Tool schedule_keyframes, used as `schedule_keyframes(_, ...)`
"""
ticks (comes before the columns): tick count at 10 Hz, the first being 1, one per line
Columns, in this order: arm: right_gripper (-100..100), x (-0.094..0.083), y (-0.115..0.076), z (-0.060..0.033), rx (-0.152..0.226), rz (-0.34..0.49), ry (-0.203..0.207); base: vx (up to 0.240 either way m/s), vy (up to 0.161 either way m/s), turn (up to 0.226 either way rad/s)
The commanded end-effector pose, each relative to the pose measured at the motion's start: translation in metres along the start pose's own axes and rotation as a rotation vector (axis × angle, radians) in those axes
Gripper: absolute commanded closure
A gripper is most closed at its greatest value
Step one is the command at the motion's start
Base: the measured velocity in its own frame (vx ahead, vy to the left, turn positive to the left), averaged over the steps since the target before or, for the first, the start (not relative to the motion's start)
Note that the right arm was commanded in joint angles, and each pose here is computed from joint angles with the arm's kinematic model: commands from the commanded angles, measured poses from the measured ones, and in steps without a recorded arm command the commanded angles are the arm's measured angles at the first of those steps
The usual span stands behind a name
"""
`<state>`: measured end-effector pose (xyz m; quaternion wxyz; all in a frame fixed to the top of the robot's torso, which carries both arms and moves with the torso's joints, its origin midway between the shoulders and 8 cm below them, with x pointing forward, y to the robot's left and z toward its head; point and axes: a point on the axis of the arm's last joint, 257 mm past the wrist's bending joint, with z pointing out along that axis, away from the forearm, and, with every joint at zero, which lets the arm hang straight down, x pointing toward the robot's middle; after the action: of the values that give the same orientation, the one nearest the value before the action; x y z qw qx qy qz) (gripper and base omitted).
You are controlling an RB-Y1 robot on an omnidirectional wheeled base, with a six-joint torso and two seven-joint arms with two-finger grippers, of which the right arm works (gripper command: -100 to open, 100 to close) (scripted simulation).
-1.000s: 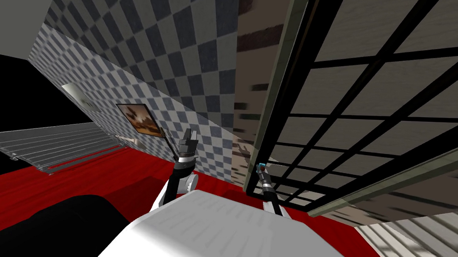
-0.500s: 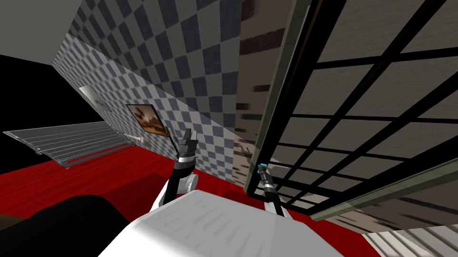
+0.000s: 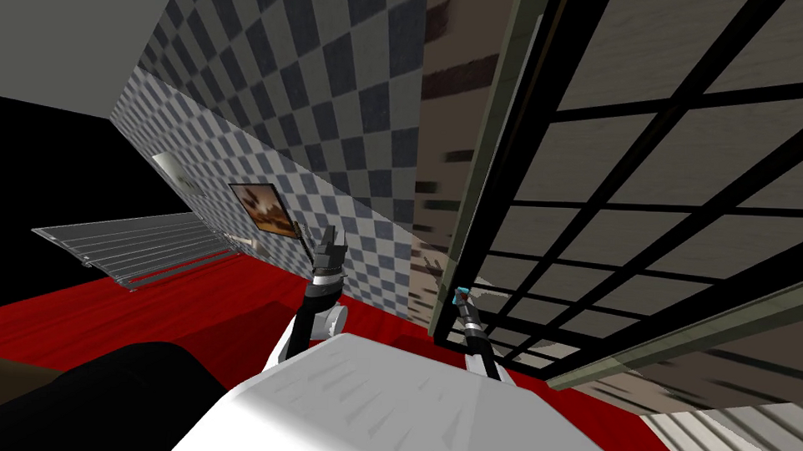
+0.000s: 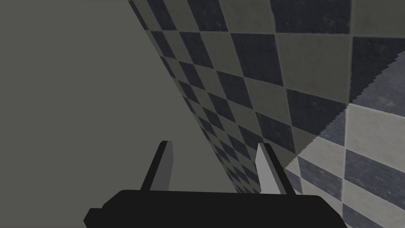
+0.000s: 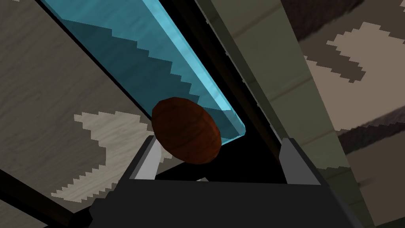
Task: Pull the door open
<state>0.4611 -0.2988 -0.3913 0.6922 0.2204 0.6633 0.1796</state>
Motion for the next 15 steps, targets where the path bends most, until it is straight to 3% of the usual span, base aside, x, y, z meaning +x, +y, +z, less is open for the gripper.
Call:
schedule_keyframes(1,100,0.024,0.012,-0.0062,-0.006,0.029,0.04,0.009,-0.002,-0.011)
schedule_keyframes(3,100,0.024,0.012,-0.0062,-0.006,0.029,0.04,0.0,0.003,0.013)
schedule_keyframes(4,100,0.022,0.008,-0.0064,0.002,0.071,0.036,-0.022,0.006,0.092)
schedule_keyframes(7,100,0.016,0.011,-0.0031,-0.007,0.069,0.023,-0.016,0.002,0.006)
schedule_keyframes(13,100,0.022,0.008,-0.0064,0.002,0.071,0.036,0.002,0.0,0.001)
schedule_keyframes(14,100,-0.006,-0.01,0.0033,0.013,0.077,-0.007,-0.018,-0.017,-0.017)
schedule_keyframes(15,100,-0.006,-0.011,0.0031,0.014,0.089,-0.009,-0.02,-0.031,0.001)
